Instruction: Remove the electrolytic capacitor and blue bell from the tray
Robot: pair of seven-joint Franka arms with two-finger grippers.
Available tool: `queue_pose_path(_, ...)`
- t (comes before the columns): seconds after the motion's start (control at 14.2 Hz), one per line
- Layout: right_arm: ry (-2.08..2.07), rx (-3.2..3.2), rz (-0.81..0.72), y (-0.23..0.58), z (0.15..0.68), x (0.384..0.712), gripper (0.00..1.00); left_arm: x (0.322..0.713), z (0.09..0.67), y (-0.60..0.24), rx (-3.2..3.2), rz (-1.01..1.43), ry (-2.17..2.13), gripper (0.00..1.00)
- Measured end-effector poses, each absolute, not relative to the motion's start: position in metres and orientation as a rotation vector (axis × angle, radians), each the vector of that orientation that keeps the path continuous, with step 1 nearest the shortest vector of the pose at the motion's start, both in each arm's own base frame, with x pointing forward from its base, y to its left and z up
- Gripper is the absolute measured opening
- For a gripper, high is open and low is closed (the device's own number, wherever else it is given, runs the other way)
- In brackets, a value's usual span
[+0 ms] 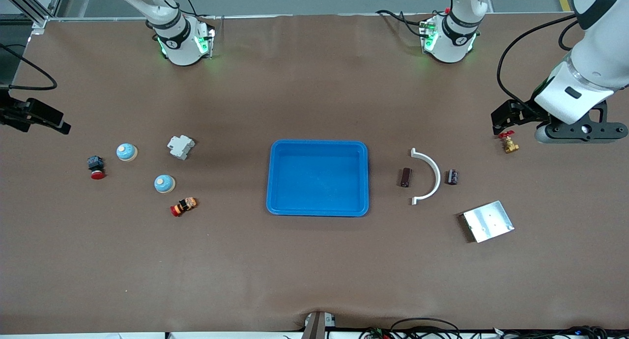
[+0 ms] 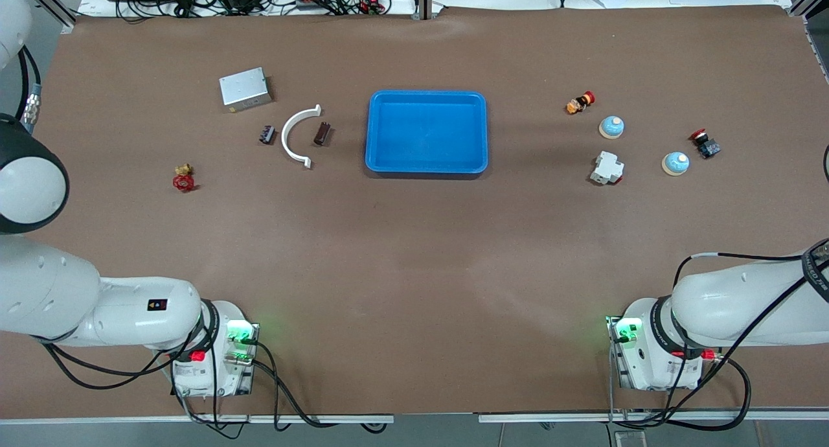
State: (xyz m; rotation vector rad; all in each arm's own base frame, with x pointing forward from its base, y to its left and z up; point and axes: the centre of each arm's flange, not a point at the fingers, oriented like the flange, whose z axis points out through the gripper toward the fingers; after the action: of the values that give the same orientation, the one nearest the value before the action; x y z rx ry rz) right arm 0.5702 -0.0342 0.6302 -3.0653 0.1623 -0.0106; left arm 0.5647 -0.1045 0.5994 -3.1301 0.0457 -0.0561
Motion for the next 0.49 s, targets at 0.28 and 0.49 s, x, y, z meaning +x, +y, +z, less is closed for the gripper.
queue_pose_path(0.28, 0.164, -3.064, -0.008, -0.0348, 0.6291, 0.5707, 1.0, 0.5645, 0.5995, -0.1055, -3.13, -0.057, 0.048, 1.0)
queue_pose_path(0.49, 0.135, -3.066, -0.01, -0.0397, 0.6291, 0.5704, 1.0, 0.5643, 0.5991, -0.1066, -3.13, -0.056, 0.052, 1.0)
